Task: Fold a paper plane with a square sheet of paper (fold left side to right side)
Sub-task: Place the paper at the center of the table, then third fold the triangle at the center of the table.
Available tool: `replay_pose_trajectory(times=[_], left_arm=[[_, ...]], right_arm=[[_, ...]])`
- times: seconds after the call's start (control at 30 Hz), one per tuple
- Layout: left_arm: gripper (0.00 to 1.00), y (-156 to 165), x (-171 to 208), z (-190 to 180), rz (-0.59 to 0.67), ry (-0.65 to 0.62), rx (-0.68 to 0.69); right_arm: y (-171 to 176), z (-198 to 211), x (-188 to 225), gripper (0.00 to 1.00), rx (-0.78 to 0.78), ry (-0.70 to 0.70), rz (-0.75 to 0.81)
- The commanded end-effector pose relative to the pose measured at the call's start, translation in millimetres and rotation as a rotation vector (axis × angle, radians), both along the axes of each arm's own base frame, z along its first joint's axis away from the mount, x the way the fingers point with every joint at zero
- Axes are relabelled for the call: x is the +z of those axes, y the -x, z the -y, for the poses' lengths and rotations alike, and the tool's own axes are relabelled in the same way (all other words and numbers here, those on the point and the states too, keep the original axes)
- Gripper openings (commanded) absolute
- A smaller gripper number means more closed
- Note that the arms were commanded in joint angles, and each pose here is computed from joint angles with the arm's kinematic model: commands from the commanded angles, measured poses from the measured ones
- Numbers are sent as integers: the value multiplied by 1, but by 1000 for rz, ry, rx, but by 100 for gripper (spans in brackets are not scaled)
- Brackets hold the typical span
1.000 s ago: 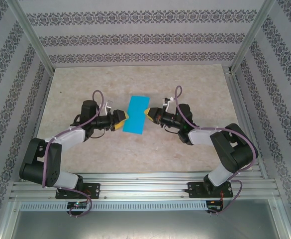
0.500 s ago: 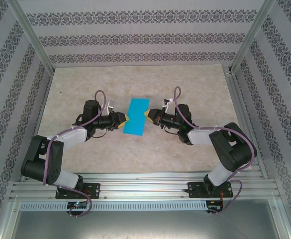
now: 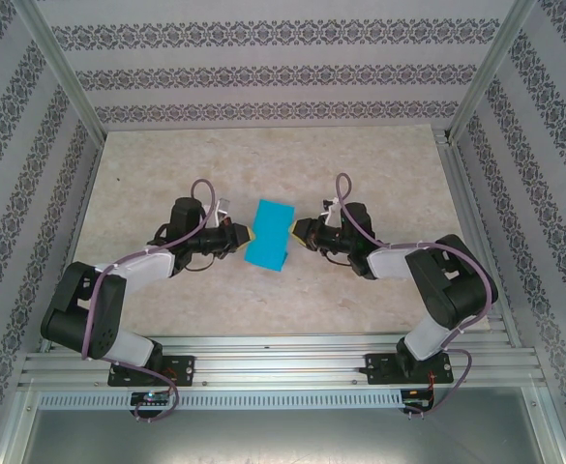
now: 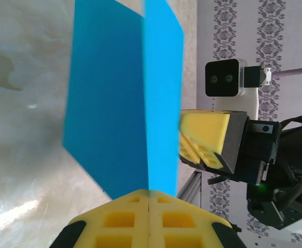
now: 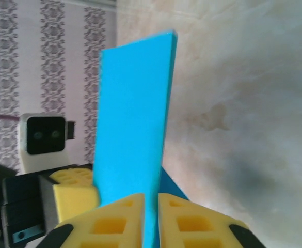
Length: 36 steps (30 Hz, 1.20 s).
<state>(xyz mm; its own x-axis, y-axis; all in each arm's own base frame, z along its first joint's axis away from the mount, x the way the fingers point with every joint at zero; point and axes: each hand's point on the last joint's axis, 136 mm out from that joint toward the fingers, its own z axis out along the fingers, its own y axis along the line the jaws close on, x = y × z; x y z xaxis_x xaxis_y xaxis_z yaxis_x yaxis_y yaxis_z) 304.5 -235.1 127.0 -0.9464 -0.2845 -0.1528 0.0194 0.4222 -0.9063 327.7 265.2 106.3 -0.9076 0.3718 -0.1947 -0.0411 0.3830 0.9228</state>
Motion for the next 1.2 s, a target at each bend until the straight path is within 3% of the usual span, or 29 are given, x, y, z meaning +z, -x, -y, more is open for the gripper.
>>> replay_pose_trajectory(times=[0.0,0.17,0.3,0.47,0.7,1.0,1.17], left_arm=[[0,8,-36,-3,-42,-85,35],[0,24,-75,-9,-126,-140,98],[0,31,-84,-16,-160,-176,156],[0,34,-77,-18,-191,-216,181],[0,39,-76,-16,-265,-189,217],[0,41,-73,-15,-318,-130,266],[0,42,-72,-16,-318,-136,266]], right_arm=[[6,28,-24,24,-2,242,31],[24,66,-33,34,16,593,81],[47,52,-18,39,94,735,223],[83,12,2,54,198,732,514],[135,-42,3,60,443,828,966],[151,-107,-19,65,625,1005,1177],[144,-121,-25,66,605,1067,1215]])
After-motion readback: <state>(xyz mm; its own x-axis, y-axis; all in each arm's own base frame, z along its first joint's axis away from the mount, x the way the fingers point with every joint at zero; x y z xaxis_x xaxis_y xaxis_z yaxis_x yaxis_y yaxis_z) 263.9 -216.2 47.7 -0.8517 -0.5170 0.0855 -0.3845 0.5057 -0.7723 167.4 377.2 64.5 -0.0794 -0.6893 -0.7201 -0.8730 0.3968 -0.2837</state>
